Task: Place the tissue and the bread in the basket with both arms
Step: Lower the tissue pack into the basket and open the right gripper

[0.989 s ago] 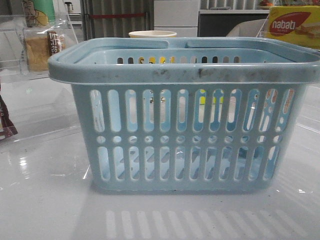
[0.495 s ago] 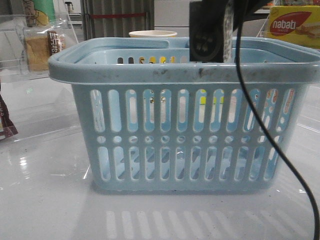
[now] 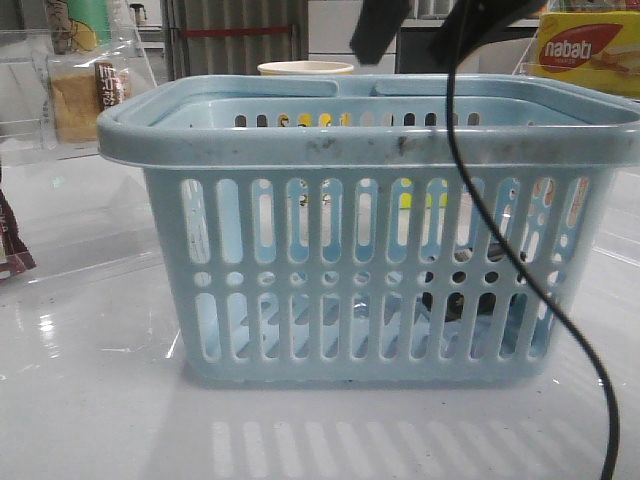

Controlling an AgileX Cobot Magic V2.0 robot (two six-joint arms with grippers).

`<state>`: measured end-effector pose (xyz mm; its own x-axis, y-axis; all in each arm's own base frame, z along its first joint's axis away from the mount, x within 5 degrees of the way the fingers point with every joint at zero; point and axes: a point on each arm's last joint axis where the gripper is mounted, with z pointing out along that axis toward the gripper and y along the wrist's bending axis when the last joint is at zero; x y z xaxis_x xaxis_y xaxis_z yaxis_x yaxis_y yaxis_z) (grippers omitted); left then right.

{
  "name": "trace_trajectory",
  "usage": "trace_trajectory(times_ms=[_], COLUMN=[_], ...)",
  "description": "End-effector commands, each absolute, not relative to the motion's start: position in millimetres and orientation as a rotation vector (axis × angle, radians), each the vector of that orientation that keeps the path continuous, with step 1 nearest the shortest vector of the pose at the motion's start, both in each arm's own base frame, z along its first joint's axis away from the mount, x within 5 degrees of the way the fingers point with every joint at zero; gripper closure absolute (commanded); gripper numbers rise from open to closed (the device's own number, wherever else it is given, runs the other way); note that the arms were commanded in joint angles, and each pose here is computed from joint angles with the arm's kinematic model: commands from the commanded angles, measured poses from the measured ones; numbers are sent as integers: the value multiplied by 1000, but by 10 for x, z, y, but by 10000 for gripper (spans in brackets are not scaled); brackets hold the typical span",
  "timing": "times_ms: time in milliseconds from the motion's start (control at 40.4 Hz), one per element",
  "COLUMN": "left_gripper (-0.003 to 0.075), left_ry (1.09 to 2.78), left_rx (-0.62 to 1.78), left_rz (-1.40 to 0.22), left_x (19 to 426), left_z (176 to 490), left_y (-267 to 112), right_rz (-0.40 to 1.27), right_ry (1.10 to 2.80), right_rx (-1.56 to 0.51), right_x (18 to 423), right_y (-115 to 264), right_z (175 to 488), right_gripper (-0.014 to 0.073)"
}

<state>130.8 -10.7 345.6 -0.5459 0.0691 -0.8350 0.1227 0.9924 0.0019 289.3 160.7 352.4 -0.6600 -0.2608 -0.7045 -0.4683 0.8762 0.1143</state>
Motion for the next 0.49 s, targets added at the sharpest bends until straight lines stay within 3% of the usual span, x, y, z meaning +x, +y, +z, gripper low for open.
trace_trajectory(times_ms=[0, 173, 470], left_gripper=[213, 213, 213], left_ry=[2055, 2055, 2018], left_rx=[119, 119, 114], left_rz=[-68, -68, -64], left_x=[1338, 1338, 1358], left_z=[3599, 3599, 3628], left_y=[-104, -104, -100], right_rz=[379, 356, 356], right_ry=[2094, 1983, 1917], right_rx=[-559, -614, -595], right_x=[2583, 2116, 1443], right_y=[1485, 1252, 870], right_z=[4015, 4131, 3868], right_gripper=[45, 45, 45])
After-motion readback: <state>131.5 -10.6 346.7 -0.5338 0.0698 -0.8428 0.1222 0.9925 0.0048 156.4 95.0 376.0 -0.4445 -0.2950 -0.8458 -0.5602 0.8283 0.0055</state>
